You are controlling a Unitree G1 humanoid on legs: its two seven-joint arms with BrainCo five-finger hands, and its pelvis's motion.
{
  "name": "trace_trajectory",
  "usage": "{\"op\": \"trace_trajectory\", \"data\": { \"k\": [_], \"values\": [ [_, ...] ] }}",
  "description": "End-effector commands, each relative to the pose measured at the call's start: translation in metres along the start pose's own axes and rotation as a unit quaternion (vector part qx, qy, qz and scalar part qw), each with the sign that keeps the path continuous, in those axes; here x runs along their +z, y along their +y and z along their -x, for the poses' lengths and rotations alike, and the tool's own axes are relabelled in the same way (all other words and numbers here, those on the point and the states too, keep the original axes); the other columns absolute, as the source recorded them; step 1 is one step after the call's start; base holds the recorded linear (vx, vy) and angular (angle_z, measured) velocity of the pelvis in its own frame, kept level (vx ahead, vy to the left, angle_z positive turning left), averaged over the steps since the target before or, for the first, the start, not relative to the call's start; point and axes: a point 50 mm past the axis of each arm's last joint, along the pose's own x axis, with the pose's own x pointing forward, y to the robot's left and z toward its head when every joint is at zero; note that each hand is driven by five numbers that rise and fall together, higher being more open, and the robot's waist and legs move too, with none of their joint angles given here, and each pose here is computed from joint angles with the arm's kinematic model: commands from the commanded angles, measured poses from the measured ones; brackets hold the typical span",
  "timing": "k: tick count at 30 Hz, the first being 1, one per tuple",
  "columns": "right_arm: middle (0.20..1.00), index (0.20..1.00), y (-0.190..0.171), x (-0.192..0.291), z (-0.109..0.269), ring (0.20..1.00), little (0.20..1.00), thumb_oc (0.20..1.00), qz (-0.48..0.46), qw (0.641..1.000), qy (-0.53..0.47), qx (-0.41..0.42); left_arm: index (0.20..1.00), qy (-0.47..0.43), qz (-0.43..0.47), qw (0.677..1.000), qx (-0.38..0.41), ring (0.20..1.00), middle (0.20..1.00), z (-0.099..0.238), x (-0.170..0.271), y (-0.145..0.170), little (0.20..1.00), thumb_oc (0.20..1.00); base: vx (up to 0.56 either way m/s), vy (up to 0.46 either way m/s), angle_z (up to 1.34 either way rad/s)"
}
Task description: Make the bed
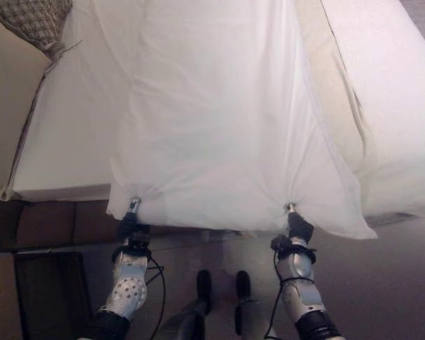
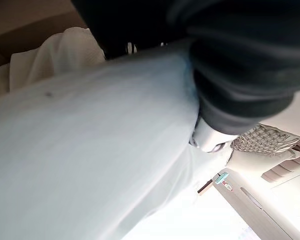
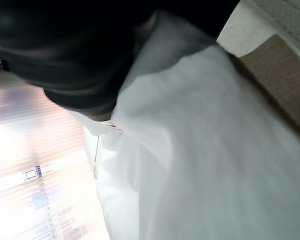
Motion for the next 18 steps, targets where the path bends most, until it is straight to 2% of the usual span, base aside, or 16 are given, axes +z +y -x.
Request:
{"op": "trace_trajectory", "data": {
  "k": [1, 4, 9, 12, 18],
  "values": [
    [0.200, 0.200, -0.023, 0.021, 0.002, 0.200, 0.200, 0.200, 0.049, 0.997, -0.055, -0.007, 0.200, -0.062, -0.006, 0.998, -0.019, 0.200, 0.200, 0.004, 0.019, -0.005, 0.200, 0.200, -0.09, -0.102, 0.07],
    [0.200, 0.200, -0.032, 0.022, 0.001, 0.200, 0.200, 0.200, 0.054, 0.997, -0.054, -0.017, 0.200, -0.064, 0.010, 0.998, -0.006, 0.200, 0.200, 0.003, 0.015, -0.005, 0.200, 0.200, -0.07, -0.101, 0.41],
    [0.200, 0.200, -0.039, 0.008, 0.003, 0.200, 0.200, 0.200, 0.053, 0.998, -0.025, -0.032, 0.200, -0.104, 0.028, 0.992, 0.070, 0.200, 0.200, 0.002, 0.025, 0.008, 0.200, 0.200, -0.01, 0.007, 0.17],
    [0.200, 0.200, -0.048, -0.002, 0.003, 0.200, 0.200, 0.200, 0.053, 0.996, -0.007, -0.067, 0.200, -0.115, 0.013, 0.985, 0.126, 0.200, 0.200, 0.000, 0.026, 0.017, 0.200, 0.200, 0.00, 0.187, 0.10],
    [0.200, 0.200, -0.040, -0.020, -0.006, 0.200, 0.200, 0.200, 0.055, 0.996, 0.038, -0.060, 0.200, -0.104, -0.003, 0.982, 0.158, 0.200, 0.200, -0.009, 0.014, 0.015, 0.200, 0.200, -0.03, 0.319, -0.03]
  ]
}}
